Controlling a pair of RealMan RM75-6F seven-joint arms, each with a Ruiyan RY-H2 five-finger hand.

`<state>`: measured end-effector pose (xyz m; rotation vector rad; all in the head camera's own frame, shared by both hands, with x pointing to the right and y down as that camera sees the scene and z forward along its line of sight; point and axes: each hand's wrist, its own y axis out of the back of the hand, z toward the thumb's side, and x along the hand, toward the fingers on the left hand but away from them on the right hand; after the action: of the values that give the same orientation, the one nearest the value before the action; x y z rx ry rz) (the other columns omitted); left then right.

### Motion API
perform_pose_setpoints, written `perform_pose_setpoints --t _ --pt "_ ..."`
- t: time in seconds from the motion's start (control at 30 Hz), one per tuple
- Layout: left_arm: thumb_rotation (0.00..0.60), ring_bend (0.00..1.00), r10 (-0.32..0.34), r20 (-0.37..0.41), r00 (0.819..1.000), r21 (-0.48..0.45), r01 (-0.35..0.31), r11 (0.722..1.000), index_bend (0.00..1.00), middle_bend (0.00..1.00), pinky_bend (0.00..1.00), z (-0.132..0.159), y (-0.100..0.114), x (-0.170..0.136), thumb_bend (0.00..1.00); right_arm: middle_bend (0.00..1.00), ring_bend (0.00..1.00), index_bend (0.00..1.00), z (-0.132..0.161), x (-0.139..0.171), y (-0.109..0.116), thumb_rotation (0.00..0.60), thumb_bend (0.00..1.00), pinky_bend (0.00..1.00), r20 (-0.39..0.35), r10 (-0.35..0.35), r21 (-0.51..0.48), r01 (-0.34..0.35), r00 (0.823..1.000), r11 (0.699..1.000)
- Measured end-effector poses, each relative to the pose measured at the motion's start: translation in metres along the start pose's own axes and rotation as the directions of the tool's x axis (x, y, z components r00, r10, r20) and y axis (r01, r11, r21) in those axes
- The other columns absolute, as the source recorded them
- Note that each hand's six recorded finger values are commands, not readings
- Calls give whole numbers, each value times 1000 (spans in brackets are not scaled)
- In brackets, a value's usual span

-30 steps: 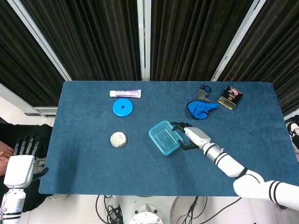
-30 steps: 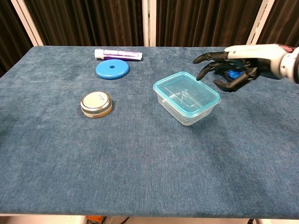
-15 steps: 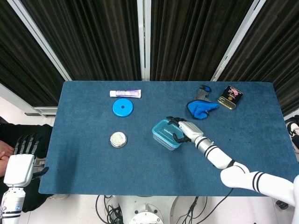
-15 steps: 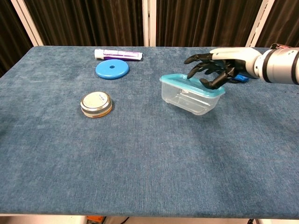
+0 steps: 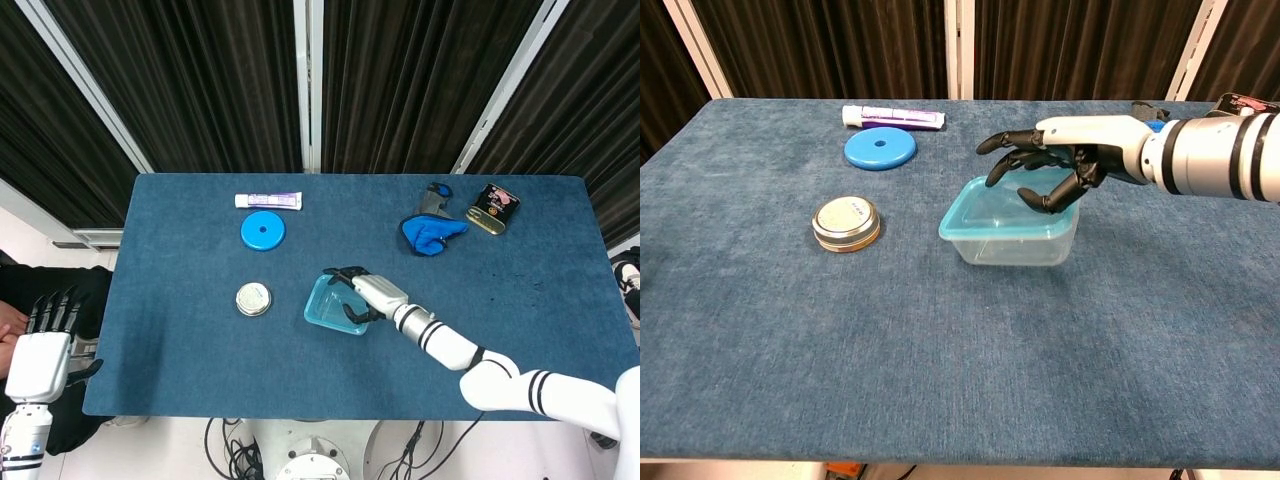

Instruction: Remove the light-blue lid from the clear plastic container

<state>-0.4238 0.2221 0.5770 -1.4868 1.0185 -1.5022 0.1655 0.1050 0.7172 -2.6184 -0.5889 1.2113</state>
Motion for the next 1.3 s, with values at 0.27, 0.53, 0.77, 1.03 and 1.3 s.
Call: perform_pose_setpoints --t 0.27,0.53,0.77,1.03,1.3 --pt "600 0 8 26 1000 4 -8 1000 104 9 0 3 4 3 0 147 0 0 3 30 12 600 356 0 -77 -70 30 72 995 997" --pt "600 0 -27 190 981 24 23 999 92 8 0 39 8 21 0 99 0 0 -7 76 38 600 248 0 -109 -208 53 215 972 975" --pt "600 0 -140 449 883 47 133 990 46 0 0 117 -1 53 0 77 0 0 -16 130 64 600 173 0 -118 -387 89 398 915 913" --pt "600 0 -275 639 718 140 243 960 9 0 0 228 -21 85 0 61 0 0 -37 189 75 600 154 0 -65 -517 116 521 853 846" --pt "600 0 -353 663 661 191 306 933 0 0 0 303 -39 105 0 57 0 0 -49 199 72 600 151 0 -52 -529 84 532 847 843"
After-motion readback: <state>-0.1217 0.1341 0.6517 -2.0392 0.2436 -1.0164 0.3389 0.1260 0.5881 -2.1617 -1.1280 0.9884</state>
